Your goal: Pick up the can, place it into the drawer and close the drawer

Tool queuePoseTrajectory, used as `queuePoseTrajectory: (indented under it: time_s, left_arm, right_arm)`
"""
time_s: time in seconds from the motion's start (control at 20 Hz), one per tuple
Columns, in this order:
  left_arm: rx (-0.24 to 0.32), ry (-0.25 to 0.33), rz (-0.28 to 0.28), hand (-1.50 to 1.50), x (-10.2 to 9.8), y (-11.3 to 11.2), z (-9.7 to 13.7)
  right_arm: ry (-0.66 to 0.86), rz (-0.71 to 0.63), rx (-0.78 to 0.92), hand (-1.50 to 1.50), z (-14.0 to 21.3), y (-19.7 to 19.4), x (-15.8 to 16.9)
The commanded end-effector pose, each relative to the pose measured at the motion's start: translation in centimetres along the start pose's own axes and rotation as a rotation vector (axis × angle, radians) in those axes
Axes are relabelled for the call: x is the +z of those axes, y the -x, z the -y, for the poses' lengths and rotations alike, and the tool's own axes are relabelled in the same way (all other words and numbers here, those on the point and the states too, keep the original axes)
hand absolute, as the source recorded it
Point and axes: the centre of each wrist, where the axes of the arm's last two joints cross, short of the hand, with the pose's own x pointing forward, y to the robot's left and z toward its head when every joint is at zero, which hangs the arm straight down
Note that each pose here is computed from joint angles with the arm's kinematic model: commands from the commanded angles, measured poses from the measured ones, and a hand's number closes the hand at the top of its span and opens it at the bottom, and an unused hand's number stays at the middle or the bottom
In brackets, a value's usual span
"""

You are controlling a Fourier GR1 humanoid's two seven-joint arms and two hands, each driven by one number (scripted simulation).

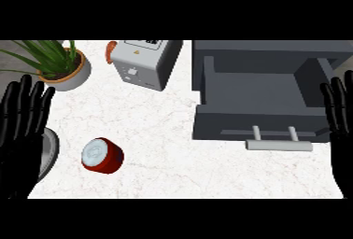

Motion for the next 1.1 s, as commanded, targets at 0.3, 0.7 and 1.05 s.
queuePoseTrajectory:
  time_s: [0.3, 0.7, 1.05]
  left_arm:
    - [0.040, 0.192, -0.275, -1.50, 3.7, 1.1, 1.0]
    - [0.021, 0.181, -0.335, -1.50, 6.9, -2.9, 1.4]
    - [0.068, 0.164, -0.354, -1.50, 6.1, -2.9, -1.3]
  right_arm:
    - [0.048, -0.267, -0.001, -1.50, 0.3, 3.4, 2.1]
    - [0.036, -0.316, 0.010, -1.50, 1.6, 1.5, 3.7]
    - [0.055, -0.305, -0.012, -1.50, 0.8, 1.1, 4.7]
